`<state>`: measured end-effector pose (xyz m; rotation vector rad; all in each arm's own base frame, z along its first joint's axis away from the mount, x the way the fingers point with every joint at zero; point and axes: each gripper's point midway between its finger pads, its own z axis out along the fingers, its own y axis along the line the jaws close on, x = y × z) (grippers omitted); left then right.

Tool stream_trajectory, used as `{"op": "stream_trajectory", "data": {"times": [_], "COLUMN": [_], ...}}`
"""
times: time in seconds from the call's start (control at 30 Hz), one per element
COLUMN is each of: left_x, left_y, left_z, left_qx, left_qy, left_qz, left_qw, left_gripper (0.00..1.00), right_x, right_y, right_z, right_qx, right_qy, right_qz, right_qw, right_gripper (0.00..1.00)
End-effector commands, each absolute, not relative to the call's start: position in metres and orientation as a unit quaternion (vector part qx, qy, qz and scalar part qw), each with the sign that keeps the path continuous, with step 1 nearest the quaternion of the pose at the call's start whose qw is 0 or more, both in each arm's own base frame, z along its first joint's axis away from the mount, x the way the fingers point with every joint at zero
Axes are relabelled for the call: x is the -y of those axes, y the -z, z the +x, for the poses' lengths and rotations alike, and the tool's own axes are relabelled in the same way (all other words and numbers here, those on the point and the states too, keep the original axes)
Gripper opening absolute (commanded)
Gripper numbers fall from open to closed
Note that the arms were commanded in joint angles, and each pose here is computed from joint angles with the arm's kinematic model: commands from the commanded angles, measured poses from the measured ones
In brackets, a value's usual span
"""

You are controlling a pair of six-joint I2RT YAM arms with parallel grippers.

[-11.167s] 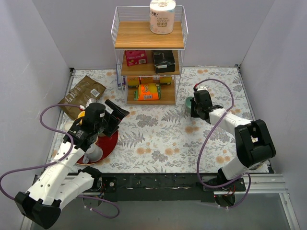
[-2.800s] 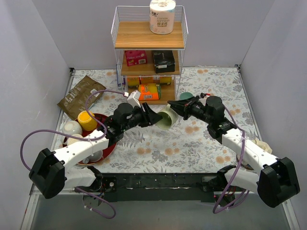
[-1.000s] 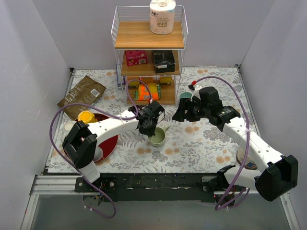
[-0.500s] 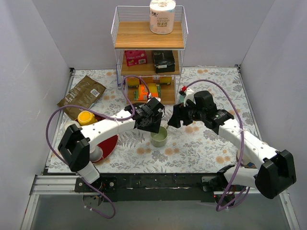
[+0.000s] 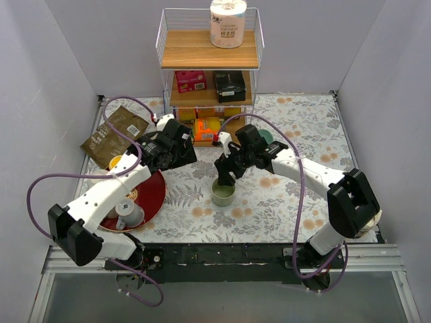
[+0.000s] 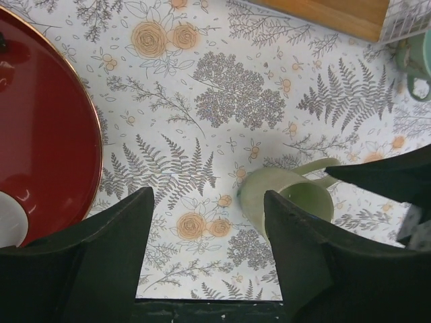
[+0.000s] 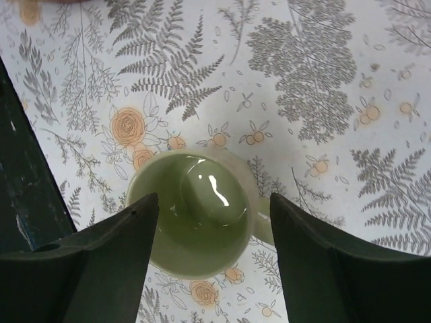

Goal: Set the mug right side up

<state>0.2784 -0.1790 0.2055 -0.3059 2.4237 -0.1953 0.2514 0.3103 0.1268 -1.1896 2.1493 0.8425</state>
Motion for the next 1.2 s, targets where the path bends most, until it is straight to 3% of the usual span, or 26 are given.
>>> {"op": "stream_trajectory", "data": {"times": [0.0, 0.1, 0.33, 0.43, 0.47, 0.53, 0.57, 0.8, 1.17], "left_x": [0.163, 0.16, 0.158, 0.156, 0.157, 0.157, 0.157, 0.157, 0.161], "left_y": [-0.228, -0.235, -0.237, -0.236, -0.235, -0.234, -0.234, -0.232, -0.228], "left_z": [0.272, 0.271, 0.273, 0.273, 0.273, 0.273, 0.274, 0.274, 0.276], "left_qx": [-0.916, -0.911, -0.909, -0.909, -0.91, -0.91, -0.909, -0.909, -0.911], "left_qy": [0.096, 0.113, 0.125, 0.125, 0.127, 0.127, 0.128, 0.129, 0.135], "left_qz": [-0.159, -0.168, -0.17, -0.17, -0.169, -0.171, -0.171, -0.17, -0.165], "left_qw": [0.356, 0.359, 0.359, 0.358, 0.357, 0.357, 0.358, 0.358, 0.354], "left_gripper": [0.67, 0.7, 0.72, 0.73, 0.73, 0.72, 0.73, 0.73, 0.73], "right_x": [-0.324, -0.321, -0.316, -0.316, -0.315, -0.308, -0.304, -0.253, -0.11], "right_y": [-0.131, -0.114, -0.099, -0.097, -0.096, -0.095, -0.094, -0.11, -0.157], "right_z": [0.25, 0.253, 0.267, 0.27, 0.27, 0.276, 0.277, 0.293, 0.332], "right_qx": [-0.76, -0.767, -0.773, -0.778, -0.78, -0.788, -0.793, -0.84, -0.932], "right_qy": [-0.288, -0.237, -0.163, -0.151, -0.148, -0.123, -0.113, -0.035, -0.077], "right_qz": [-0.513, -0.53, -0.542, -0.538, -0.536, -0.527, -0.521, -0.439, -0.02], "right_qw": [0.277, 0.273, 0.288, 0.289, 0.287, 0.293, 0.294, 0.317, 0.353], "right_gripper": [0.72, 0.6, 0.46, 0.32, 0.22, 0.15, 0.02, 0.01, 0.01]}}
